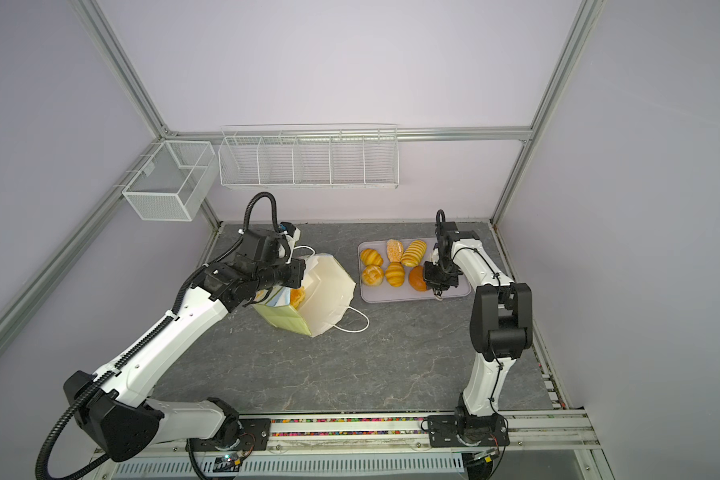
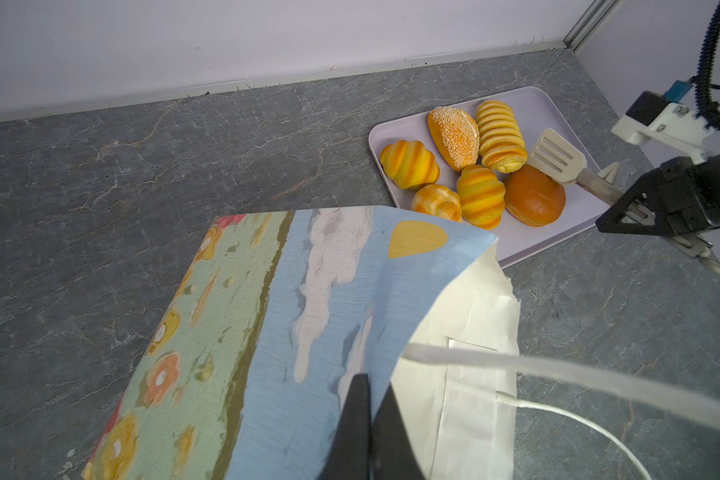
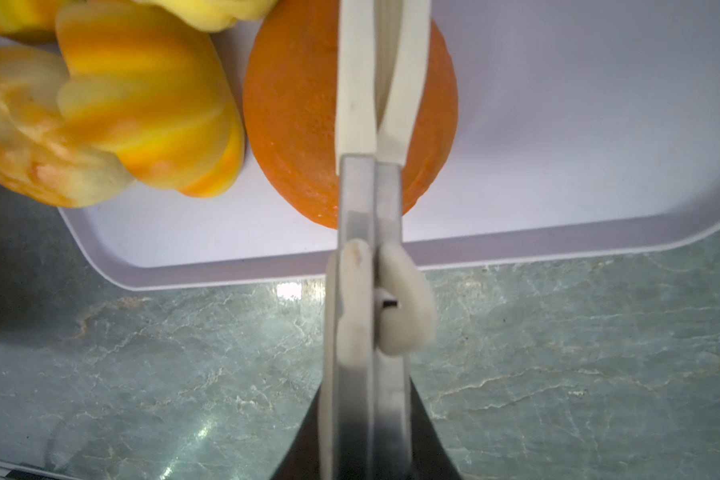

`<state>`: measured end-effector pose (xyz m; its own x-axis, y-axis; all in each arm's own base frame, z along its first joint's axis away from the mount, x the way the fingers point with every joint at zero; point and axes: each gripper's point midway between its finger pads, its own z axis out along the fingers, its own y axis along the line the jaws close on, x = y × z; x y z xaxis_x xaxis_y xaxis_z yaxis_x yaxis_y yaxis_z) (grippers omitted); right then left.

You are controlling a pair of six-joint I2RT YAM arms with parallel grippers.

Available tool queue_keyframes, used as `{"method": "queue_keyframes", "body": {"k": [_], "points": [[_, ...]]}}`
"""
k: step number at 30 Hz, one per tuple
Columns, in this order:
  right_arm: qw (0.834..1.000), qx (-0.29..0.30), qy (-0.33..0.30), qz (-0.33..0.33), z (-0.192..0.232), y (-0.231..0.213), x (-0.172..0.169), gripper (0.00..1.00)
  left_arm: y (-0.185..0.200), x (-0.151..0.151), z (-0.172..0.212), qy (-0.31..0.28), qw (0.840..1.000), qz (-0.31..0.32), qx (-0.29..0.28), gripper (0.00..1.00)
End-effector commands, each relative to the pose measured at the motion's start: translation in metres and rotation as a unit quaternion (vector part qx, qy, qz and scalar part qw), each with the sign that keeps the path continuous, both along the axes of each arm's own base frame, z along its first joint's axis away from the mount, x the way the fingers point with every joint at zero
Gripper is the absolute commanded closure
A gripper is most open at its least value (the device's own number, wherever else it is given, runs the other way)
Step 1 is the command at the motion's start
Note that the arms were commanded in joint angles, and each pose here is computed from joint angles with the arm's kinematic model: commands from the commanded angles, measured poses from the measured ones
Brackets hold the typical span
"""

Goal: Take the fake bread out of the paper bag
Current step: 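Open the tongs and lift them away from the tray with the right gripper, then move the tongs toward the paper bag held by the left gripper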

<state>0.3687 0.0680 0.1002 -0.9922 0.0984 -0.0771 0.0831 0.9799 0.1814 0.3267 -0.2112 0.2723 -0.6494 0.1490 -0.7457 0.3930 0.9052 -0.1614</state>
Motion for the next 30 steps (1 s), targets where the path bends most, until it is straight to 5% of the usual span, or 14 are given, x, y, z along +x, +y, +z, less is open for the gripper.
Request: {"method": "queue_keyframes", "body": {"k": [1,17,30], "points": [[0.999,-0.008,0.028,0.016,0.004,0.0,-0.025,0.93,0.006,-0.004,0.005,-0.005,1.0,0.002,0.002,1.0],[0.993,-0.073,-0.083,0.04,0.091,-0.002,-0.031,0.92,0.009,-0.012,0.006,-0.016,0.999,-0.029,0.024,1.0],[0.973,-0.032,-0.165,0.159,0.157,0.096,-0.135,0.92,0.017,-0.005,-0.007,-0.04,0.994,-0.045,0.091,1.0]]}}
